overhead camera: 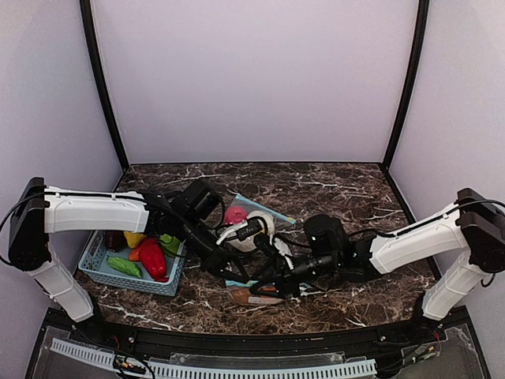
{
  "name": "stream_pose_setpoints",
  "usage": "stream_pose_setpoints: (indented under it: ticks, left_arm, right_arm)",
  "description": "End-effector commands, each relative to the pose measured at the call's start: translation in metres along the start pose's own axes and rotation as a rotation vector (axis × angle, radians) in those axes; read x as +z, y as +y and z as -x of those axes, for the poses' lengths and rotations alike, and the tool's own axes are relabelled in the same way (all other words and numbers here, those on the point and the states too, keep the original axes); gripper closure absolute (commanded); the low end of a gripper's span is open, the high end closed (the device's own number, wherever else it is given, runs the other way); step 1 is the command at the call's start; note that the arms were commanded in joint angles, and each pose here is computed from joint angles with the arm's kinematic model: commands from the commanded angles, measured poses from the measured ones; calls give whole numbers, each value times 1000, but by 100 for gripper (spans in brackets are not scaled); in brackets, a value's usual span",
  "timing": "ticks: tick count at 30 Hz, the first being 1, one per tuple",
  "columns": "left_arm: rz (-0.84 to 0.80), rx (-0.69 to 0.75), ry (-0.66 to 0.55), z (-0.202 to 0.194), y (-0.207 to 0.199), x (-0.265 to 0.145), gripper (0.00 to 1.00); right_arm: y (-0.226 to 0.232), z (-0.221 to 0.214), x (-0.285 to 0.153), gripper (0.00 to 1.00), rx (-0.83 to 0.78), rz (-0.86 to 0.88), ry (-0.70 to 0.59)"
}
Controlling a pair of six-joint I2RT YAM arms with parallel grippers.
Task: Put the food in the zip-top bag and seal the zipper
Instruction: Pick up the zipper food storage bag from the center of the board, then zip the zipper of the food storage bag.
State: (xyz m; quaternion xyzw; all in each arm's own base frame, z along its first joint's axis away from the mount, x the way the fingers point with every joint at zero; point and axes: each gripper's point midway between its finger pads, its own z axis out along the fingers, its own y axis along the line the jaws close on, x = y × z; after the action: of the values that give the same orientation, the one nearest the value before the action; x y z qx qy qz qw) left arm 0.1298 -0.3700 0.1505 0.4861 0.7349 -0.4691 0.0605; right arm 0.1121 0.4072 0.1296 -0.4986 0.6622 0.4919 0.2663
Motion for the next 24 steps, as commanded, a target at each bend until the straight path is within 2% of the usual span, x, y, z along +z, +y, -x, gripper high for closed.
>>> stream_pose_setpoints:
  ticks: [1, 7, 11, 14, 24]
  left_arm:
    - [-30, 17, 2, 6, -8, -1, 99]
    - [-24, 14, 9, 3, -6, 0, 99]
    - [-23, 9, 14, 1, -6, 0, 99]
    - [-18, 7, 18, 0, -5, -1, 99]
    - [61, 11, 59, -11, 5, -13, 99]
  right_arm:
    - [-3, 0, 5, 63, -15, -28, 11]
    - [-4, 1, 6, 82, 11, -26, 7]
    - [-2, 4, 6, 82, 20, -12, -9]
    - [0, 6, 5, 99, 19, -8, -19]
    - [-4, -4, -11, 100, 53, -66, -19]
